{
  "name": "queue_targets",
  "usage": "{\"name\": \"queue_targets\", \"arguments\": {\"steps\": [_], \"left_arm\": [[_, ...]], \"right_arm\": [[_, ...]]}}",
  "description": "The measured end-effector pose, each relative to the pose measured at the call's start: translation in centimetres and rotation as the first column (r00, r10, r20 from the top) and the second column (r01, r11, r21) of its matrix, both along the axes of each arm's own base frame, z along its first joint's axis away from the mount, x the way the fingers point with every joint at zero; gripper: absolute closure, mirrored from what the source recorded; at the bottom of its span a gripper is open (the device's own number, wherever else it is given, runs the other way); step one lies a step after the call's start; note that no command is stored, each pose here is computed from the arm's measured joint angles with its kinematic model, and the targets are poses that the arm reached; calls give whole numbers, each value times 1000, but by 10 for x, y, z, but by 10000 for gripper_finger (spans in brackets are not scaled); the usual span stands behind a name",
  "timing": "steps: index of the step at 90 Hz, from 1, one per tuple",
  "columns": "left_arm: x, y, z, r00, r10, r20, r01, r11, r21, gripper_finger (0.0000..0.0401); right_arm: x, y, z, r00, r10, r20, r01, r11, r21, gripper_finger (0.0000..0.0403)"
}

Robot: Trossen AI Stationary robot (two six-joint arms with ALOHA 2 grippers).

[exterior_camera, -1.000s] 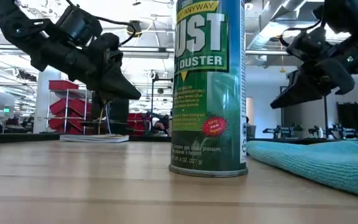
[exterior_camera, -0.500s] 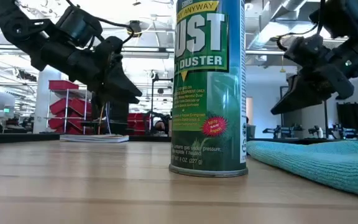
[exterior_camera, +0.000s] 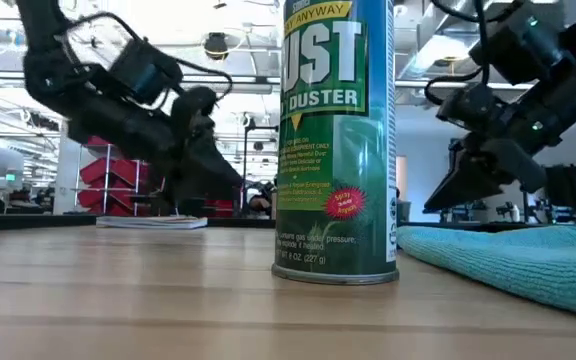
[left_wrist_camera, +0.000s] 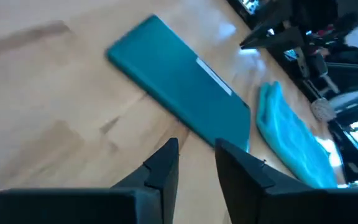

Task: Apply microfiber cloth
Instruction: Spray the back of the green tablet using the white spray bottle

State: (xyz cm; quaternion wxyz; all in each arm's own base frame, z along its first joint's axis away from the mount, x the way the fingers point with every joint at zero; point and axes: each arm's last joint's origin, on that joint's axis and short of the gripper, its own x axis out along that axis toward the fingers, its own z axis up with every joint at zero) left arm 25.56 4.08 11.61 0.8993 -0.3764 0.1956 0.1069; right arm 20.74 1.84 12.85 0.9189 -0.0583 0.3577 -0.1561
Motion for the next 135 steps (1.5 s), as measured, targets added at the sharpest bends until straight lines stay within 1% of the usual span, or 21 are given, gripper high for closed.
{"name": "queue_targets", "arguments": {"steps": [17, 33, 44, 49, 62, 74, 84, 90, 97, 105, 115, 126, 135], "left_arm": [[13, 1, -13, 1000, -15, -5, 15, 997, -69, 314], [19, 1, -13, 1000, -20, 1, 20, 995, -98, 315], [24, 2, -9, 999, -39, 19, 40, 997, -62, 315], [25, 3, -8, 999, -48, 20, 49, 998, -43, 315], [26, 3, -7, 998, -66, 19, 66, 998, -5, 315], [25, 3, -7, 996, -86, 14, 86, 996, 38, 315], [25, 3, -8, 996, -87, 10, 87, 995, 40, 315], [24, 2, -9, 997, -72, -8, 72, 997, 3, 315], [23, 2, -12, 999, -38, -33, 36, 997, -71, 315], [24, 2, -11, 1000, 10, -22, -13, 987, -159, 315], [24, 3, -9, 998, 64, -20, -67, 963, -260, 315], [24, 3, -10, 992, 120, -43, -128, 919, -374, 315], [24, 3, -11, 987, 145, -67, -160, 889, -429, 315]], "right_arm": [[2, 0, 0, 1000, -1, -16, 1, 1000, -6, 403], [3, -3, 1, 1000, -25, -8, 25, 1000, -11, 403], [3, -6, 1, 999, -32, -12, 32, 999, -24, 403], [4, -8, 1, 1000, -10, -17, 9, 1000, -20, 403], [9, -12, 4, 996, 89, 24, -90, 995, 52, 403], [12, -24, 6, 993, 100, 66, -107, 987, 116, 403], [15, -34, 2, 991, 106, 78, -118, 979, 167, 403], [16, -38, -3, 993, 96, 65, -106, 978, 179, 403], [17, -40, -9, 995, 87, 41, -93, 979, 184, 403], [20, -40, -14, 995, 88, 39, -94, 978, 184, 403], [22, -39, -20, 995, 95, 31, -99, 977, 187, 403], [31, -37, -22, 994, 108, 17, -110, 977, 186, 403], [40, -34, -23, 992, 129, -7, -126, 975, 185, 403]]}}
